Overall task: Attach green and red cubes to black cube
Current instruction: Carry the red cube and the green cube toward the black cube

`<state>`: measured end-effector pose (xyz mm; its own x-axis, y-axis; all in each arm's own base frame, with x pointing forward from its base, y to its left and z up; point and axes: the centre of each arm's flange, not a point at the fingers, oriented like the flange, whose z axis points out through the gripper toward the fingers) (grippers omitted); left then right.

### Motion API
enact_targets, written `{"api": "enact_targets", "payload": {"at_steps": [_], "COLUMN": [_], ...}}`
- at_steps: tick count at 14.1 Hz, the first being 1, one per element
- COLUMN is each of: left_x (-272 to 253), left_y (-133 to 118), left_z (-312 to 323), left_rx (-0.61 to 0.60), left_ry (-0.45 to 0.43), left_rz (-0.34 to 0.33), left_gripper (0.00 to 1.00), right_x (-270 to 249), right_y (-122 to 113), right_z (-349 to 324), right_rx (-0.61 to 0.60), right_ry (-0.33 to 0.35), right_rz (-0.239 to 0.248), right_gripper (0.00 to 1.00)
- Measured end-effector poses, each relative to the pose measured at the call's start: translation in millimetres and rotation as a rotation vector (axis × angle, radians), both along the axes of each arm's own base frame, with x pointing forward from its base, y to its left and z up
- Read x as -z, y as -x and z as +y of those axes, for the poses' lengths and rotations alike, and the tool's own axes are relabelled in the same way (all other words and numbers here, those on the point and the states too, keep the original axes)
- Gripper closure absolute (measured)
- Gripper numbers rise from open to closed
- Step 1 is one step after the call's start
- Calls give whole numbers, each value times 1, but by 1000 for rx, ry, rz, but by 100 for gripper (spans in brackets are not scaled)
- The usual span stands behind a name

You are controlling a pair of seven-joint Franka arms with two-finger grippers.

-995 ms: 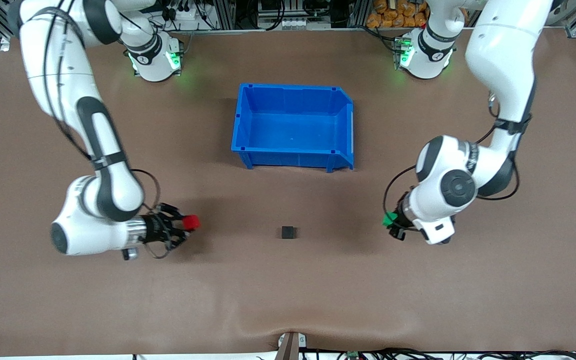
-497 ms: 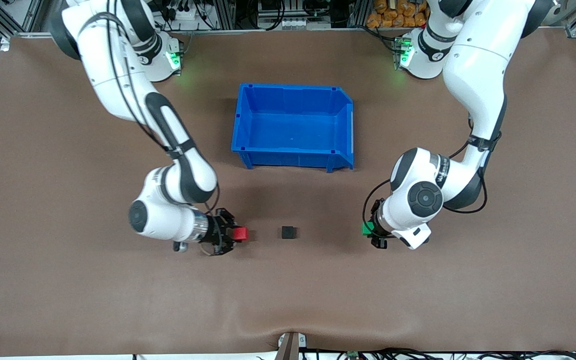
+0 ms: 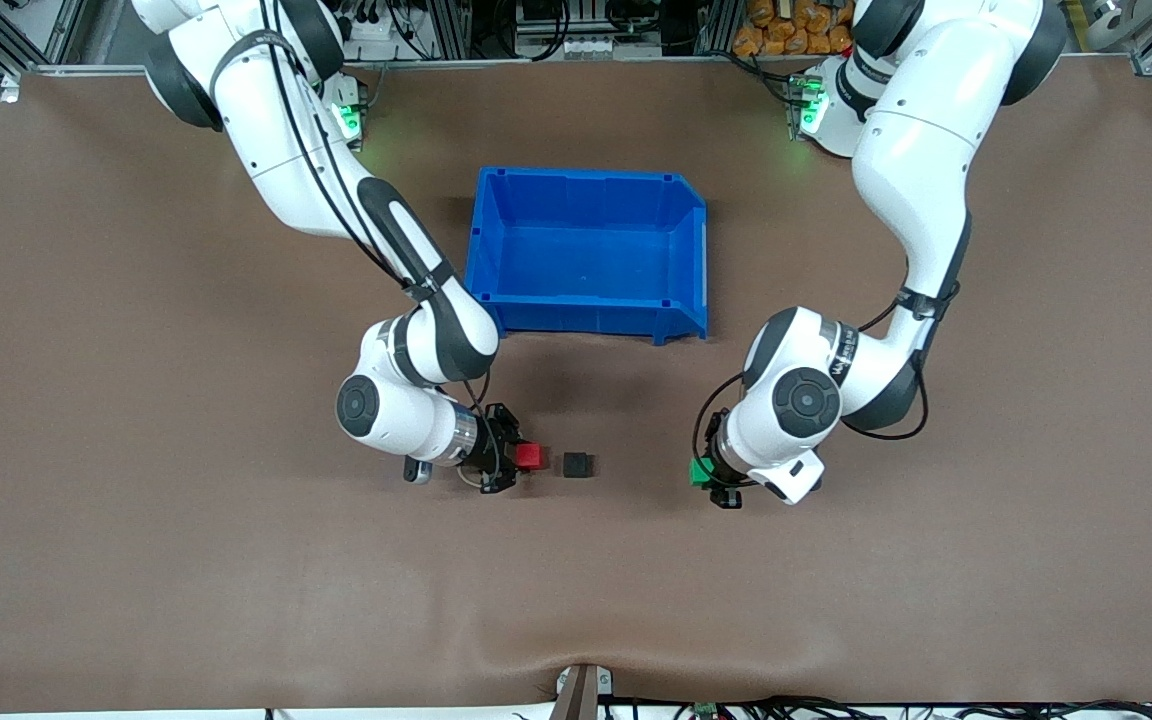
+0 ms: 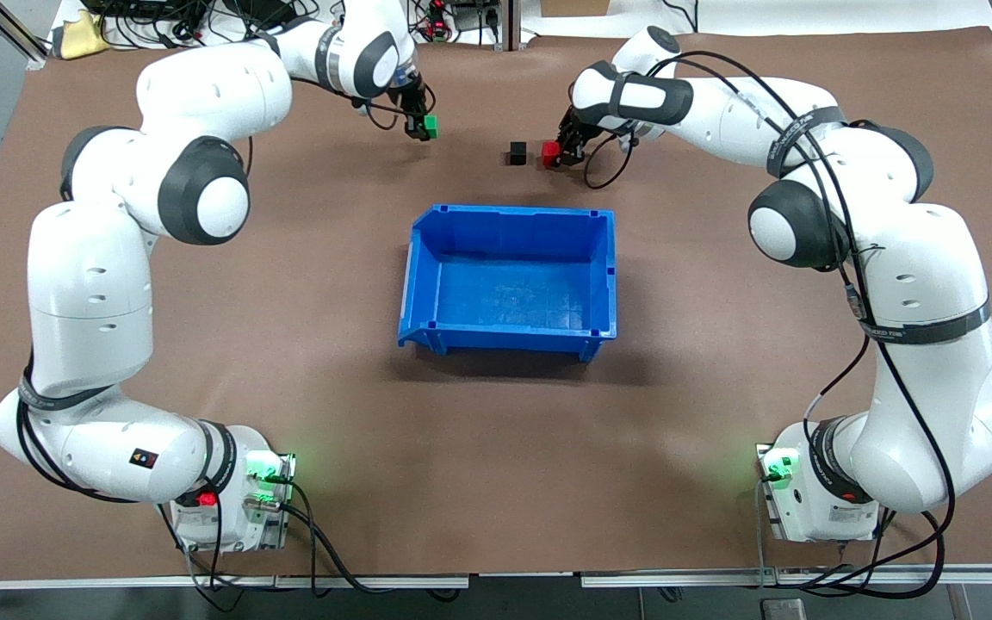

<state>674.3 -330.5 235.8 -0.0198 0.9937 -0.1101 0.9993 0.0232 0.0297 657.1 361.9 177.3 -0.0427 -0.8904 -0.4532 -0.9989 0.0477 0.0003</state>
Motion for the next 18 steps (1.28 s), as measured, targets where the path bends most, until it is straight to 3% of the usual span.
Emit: {"api": "enact_targets", "payload": {"at_steps": [12, 15, 18], "left_x": [9, 14, 20], "left_y": [5, 6, 9], "left_z": [-35, -41, -54], "left_rx": [-50, -52, -74], "left_ry": [37, 47, 71], "left_rz": [-42, -55, -81], "left_gripper": [60, 60, 60], "right_x": [13, 10, -7], "right_y": [2, -1, -11], "right_z": [25, 25, 14], "right_rx": [71, 64, -14], "right_ry": [-6, 3, 75], "right_rz": [-34, -47, -46], "right_gripper": [60, 36, 7]}}
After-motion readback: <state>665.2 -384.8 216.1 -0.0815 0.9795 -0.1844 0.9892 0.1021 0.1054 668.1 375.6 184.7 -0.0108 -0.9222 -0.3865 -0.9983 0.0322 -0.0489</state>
